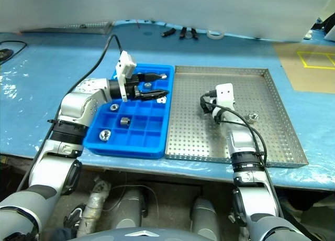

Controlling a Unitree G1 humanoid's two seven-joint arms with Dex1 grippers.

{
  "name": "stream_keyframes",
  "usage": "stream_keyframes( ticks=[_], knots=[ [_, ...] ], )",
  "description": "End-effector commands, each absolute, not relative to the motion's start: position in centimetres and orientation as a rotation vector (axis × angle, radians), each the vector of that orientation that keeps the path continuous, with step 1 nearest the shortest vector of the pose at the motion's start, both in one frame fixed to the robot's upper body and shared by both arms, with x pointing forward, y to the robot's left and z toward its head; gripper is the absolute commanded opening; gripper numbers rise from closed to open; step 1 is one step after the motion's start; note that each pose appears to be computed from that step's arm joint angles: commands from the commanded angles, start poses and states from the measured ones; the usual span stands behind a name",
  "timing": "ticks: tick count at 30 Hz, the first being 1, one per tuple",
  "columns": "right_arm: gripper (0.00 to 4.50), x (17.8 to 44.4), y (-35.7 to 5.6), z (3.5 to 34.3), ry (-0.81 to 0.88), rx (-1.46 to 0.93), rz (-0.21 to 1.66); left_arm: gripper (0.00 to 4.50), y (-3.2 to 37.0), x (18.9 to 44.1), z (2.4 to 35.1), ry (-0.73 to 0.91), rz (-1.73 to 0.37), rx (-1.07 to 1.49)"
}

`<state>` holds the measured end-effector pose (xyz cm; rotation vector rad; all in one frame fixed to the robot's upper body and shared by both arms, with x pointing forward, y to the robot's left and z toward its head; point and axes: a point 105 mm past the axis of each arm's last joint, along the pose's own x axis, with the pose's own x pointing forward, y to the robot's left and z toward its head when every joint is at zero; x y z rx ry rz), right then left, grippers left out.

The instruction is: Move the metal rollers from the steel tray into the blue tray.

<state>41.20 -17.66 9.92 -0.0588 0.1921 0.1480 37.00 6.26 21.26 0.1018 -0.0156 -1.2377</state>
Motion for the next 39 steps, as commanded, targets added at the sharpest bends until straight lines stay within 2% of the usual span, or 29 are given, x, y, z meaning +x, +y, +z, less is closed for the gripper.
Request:
stream_keyframes(
  ticks=[1, 6, 11, 14, 15, 19, 23, 26, 30, 34, 39],
  knots=[
    [4.44, 41.2, -18.6, 9.5, 0.213, 0.009, 0.097, 4.28, 6.1, 36.6, 22.3, -0.056, -1.252, 0.143],
    [4.44, 41.1, -18.7, 9.6, 0.218, 0.03, 0.085, 4.28, 6.2, 36.8, 22.2, -0.048, -1.251, 0.163],
    [2.89, 40.9, -18.7, 9.9, 0.203, 0.048, 0.092, 4.33, 6.4, 36.8, 22.2, -0.042, -1.252, 0.168],
    [1.78, 40.8, -18.3, 10.4, 0.189, 0.042, 0.112, 4.33, 6.6, 36.7, 22.2, -0.039, -1.254, 0.165],
    [1.67, 40.8, -18.1, 10.7, 0.182, 0.038, 0.123, 4.33, 6.7, 36.7, 22.2, -0.037, -1.252, 0.165],
    [1.68, 40.7, -17.4, 11.7, 0.159, 0.011, 0.161, 4.33, 7.4, 36.8, 22.3, -0.034, -1.239, 0.167],
    [1.68, 40.6, -15.8, 14.2, 0.09, -0.012, 0.254, 4.33, 9.0, 36.9, 22.7, -0.039, -1.198, 0.181],
    [1.68, 40.3, -13.2, 17.6, -0.012, -0.026, 0.388, 4.33, 11.5, 36.9, 23.2, -0.054, -1.141, 0.209],
    [1.68, 39.8, -9.8, 20.1, -0.069, -0.037, 0.56, 4.33, 14.2, 36.8, 23.2, -0.044, -1.065, 0.224],
    [1.68, 39.5, -7.1, 20.9, -0.079, -0.064, 0.688, 4.33, 16.5, 36.5, 22.8, -0.029, -0.976, 0.22],
    [1.68, 39.7, -5.2, 20.4, -0.057, -0.083, 0.775, 4.33, 17.8, 34.7, 21.8, -0.007, -0.916, 0.195]
  ],
)
